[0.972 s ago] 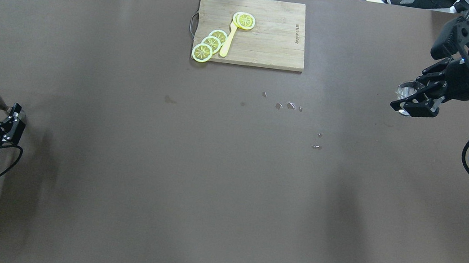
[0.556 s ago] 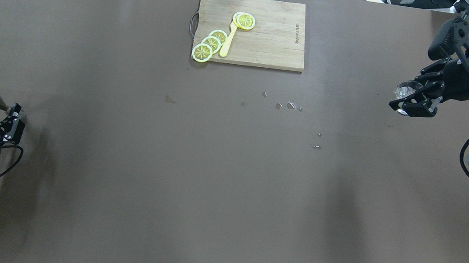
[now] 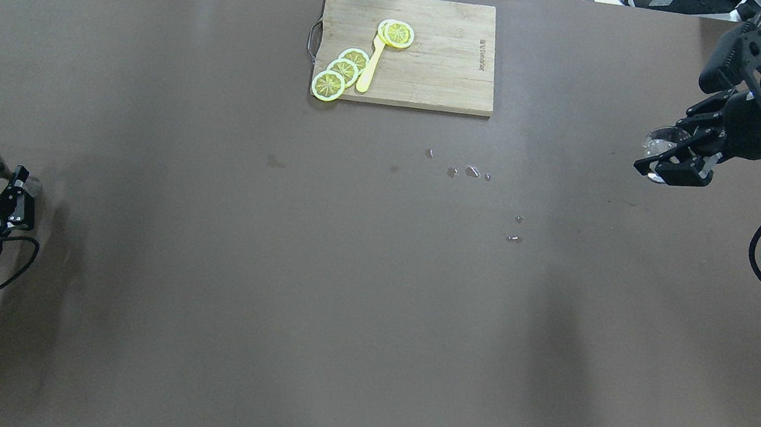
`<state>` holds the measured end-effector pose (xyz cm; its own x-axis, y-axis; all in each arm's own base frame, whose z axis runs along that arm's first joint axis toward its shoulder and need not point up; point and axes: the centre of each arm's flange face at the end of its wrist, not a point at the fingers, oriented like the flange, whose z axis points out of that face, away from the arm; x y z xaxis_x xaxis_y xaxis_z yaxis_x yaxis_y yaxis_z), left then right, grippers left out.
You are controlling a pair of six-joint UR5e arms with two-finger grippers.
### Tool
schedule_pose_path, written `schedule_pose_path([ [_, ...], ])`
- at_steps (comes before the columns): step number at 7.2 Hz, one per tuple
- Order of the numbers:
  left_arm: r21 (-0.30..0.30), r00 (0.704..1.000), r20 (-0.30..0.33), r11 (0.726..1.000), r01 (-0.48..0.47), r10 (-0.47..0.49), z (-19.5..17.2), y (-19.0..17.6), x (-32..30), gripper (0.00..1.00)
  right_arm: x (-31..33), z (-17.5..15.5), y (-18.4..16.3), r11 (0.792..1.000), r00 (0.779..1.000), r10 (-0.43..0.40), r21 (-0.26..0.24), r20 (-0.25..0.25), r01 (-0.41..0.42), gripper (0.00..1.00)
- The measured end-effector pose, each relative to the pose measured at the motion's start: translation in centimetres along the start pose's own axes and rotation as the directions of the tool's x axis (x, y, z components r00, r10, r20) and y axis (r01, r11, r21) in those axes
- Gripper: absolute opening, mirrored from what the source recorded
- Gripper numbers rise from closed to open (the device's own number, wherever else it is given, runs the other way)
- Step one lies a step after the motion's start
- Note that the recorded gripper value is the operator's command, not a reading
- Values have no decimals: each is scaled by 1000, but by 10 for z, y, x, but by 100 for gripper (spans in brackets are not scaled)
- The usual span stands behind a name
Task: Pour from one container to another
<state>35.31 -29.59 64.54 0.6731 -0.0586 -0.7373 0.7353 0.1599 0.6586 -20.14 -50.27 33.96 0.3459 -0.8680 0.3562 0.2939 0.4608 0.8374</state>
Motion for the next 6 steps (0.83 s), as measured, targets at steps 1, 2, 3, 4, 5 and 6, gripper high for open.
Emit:
schedule_pose_path([
  [1, 1, 1000, 0, 1000, 3, -3, 0, -1, 0, 8, 1, -2, 0, 1000, 1000, 2, 1, -2, -2, 0],
  [2, 3, 1000, 0, 1000, 6, -6, 1, -2, 1, 0, 2, -3, 1, 1000, 1000, 3, 2, -2, -3, 0],
  [3, 6, 1000, -1, 1000, 12, -12, 1, -5, 3, 0, 3, -4, 1, 1000, 1000, 4, 2, -3, -4, 0],
  [4, 9, 1000, -4, 1000, 24, -24, 0, -11, 8, 0, 4, -5, 1, 1000, 1000, 6, 3, -5, -6, 0],
  [5, 11, 999, -11, 999, 30, -30, 0, -20, 19, 0, 5, -7, 2, 1000, 1000, 8, 4, -6, -8, 0],
  [6, 4, 999, -26, 1000, 29, -29, -3, -33, 34, 0, 5, -7, 2, 1000, 1000, 9, 4, -6, -9, 0],
])
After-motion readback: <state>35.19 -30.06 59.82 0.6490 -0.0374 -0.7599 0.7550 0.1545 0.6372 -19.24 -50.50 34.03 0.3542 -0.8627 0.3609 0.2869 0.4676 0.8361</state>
